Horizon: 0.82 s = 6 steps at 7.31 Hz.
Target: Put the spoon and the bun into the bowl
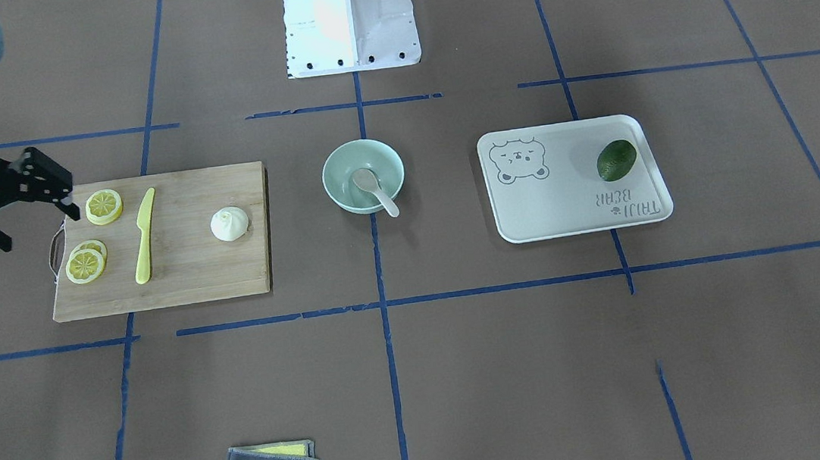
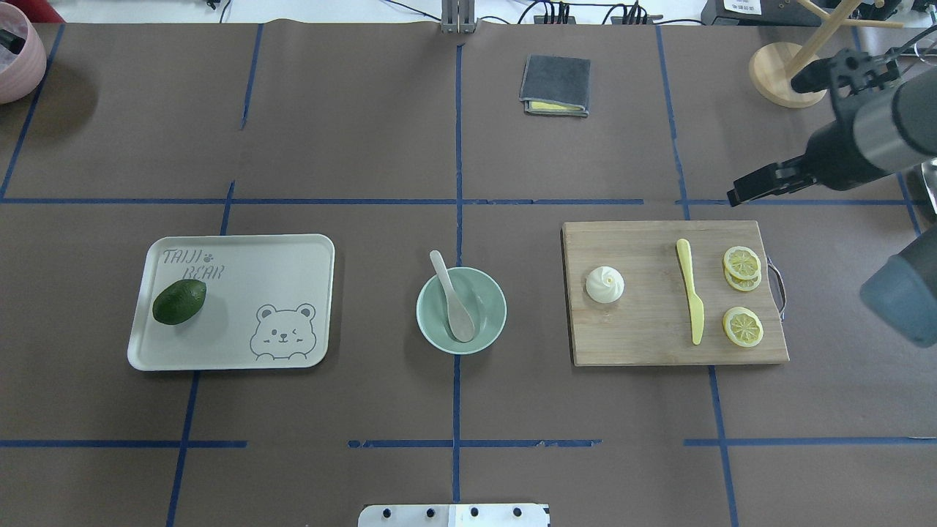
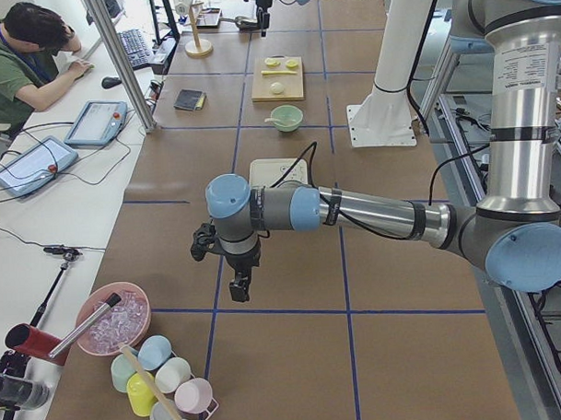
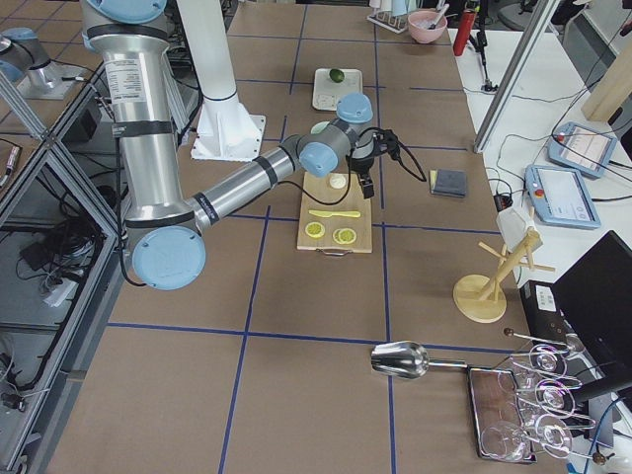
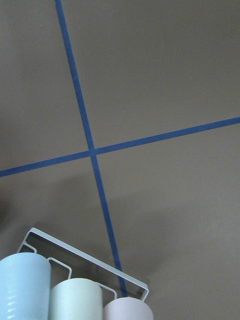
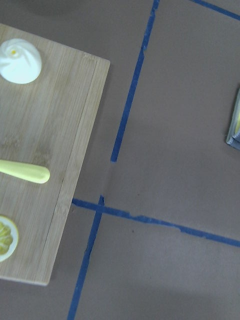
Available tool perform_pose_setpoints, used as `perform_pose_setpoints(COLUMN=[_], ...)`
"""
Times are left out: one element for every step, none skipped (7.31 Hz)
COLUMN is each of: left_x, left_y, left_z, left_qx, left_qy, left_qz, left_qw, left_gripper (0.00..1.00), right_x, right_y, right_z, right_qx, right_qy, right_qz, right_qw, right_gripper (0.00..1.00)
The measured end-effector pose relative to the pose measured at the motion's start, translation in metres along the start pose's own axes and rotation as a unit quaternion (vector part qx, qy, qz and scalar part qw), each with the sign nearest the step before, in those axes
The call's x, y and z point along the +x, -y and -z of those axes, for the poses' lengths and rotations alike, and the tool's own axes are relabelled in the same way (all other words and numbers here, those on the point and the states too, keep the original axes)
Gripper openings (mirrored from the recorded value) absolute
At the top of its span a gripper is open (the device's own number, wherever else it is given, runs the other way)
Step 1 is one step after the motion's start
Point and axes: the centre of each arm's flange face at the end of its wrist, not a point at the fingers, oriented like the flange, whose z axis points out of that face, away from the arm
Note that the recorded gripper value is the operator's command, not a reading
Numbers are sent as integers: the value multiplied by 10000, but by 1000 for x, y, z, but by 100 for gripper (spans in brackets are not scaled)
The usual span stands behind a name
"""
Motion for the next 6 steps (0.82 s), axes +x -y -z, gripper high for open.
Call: perform_pose_setpoints(left_x=[0, 1, 1, 2, 2, 2], left_y=[0, 0, 0, 0, 0, 0], left_z=[1, 2, 3, 3, 3, 4], left_qx=[-22, -29, -26, -19, -16, -14], left_qy=[-2, -4, -9, -15, -17, -17], left_qz=[28, 38, 39, 35, 33, 32], left_qw=[10000, 10000, 10000, 10000, 10000, 10000], left_gripper=[100, 100, 100, 100, 100, 100], right_x=[-44, -79, -105, -124, -142, -155], right_y=[-6, -16, -29, -43, -54, -60], right_z=[-32, -59, -80, -97, -112, -126], right_qx=[28, 65, 64, 67, 76, 59], right_qy=[-132, -243, -326, -404, -458, -502], right_qz=[-56, -102, -96, -78, -68, -66], right_qw=[9999, 9996, 9994, 9991, 9989, 9987], right_gripper=[100, 98, 97, 95, 92, 63])
